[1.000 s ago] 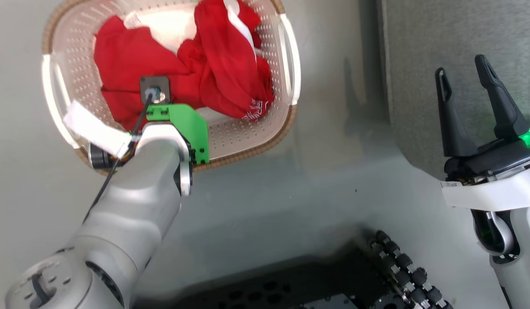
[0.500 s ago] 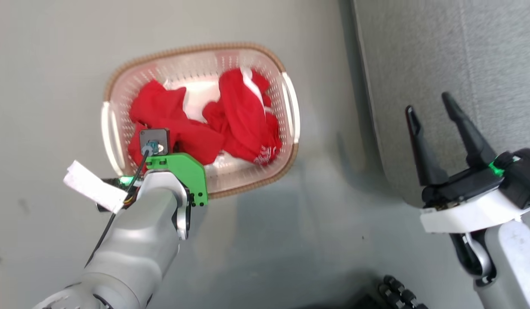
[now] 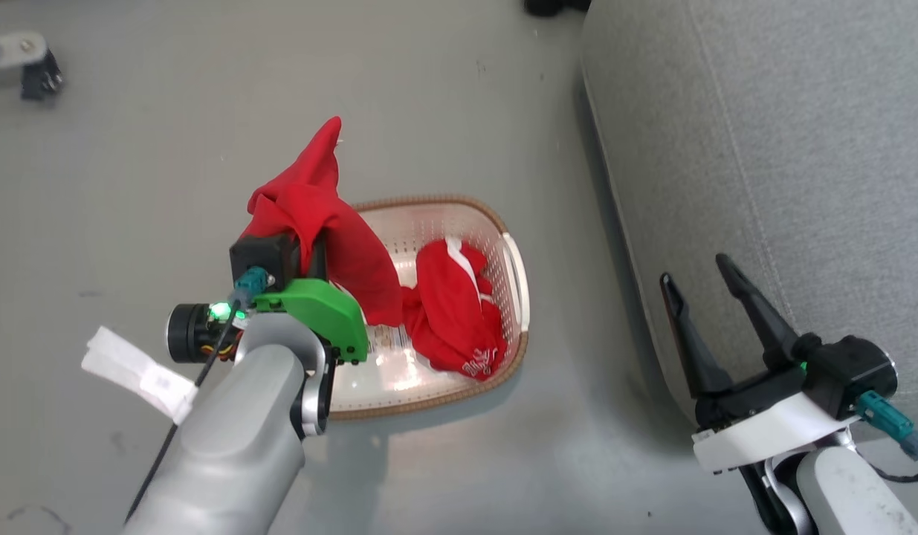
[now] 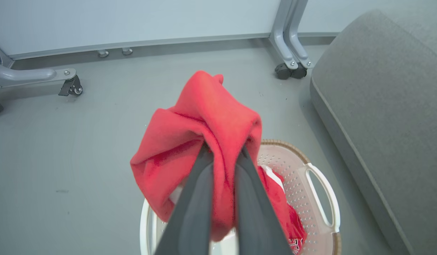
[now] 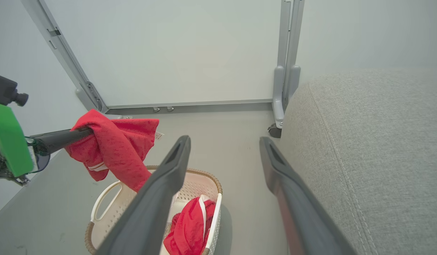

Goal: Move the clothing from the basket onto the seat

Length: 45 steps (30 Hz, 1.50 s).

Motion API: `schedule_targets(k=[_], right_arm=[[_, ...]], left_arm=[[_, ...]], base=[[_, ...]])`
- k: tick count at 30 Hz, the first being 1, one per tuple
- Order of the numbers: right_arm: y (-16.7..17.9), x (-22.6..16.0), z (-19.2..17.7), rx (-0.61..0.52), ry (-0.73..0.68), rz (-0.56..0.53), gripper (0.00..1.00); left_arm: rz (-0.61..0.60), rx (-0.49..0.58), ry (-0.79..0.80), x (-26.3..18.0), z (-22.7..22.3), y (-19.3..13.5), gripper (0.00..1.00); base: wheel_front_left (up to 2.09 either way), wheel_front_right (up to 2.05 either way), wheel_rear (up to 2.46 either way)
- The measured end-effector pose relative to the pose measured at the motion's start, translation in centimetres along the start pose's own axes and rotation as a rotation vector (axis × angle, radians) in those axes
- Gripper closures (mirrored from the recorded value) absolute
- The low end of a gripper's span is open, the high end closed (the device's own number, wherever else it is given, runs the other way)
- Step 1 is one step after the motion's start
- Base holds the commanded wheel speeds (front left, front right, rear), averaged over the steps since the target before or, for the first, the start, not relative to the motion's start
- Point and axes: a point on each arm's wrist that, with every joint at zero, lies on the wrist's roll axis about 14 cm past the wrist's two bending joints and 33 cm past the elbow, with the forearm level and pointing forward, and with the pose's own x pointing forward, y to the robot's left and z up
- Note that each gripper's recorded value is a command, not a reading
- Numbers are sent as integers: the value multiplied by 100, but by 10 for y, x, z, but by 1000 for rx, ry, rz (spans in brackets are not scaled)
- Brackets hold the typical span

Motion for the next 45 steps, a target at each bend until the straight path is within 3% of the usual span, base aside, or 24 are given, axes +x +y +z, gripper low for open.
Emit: schedule_targets(k=[11, 23, 29, 45], right_arm=[[29, -35, 39, -22, -115, 17, 0], [44, -63, 71, -37, -228, 17, 0], [51, -64, 79, -43, -256, 37, 0], [60, -65, 79, -43, -257, 67, 0]], left_arm=[[-73, -23, -469, -88, 125, -20, 100], [-56, -57, -866, -190, 221, -8, 100], [-96, -75, -906, -212, 225, -17, 100], [-385, -36, -873, -224, 212, -93, 100]], base=[[0, 0, 0], [0, 0, 0], [0, 0, 0], [0, 0, 0]])
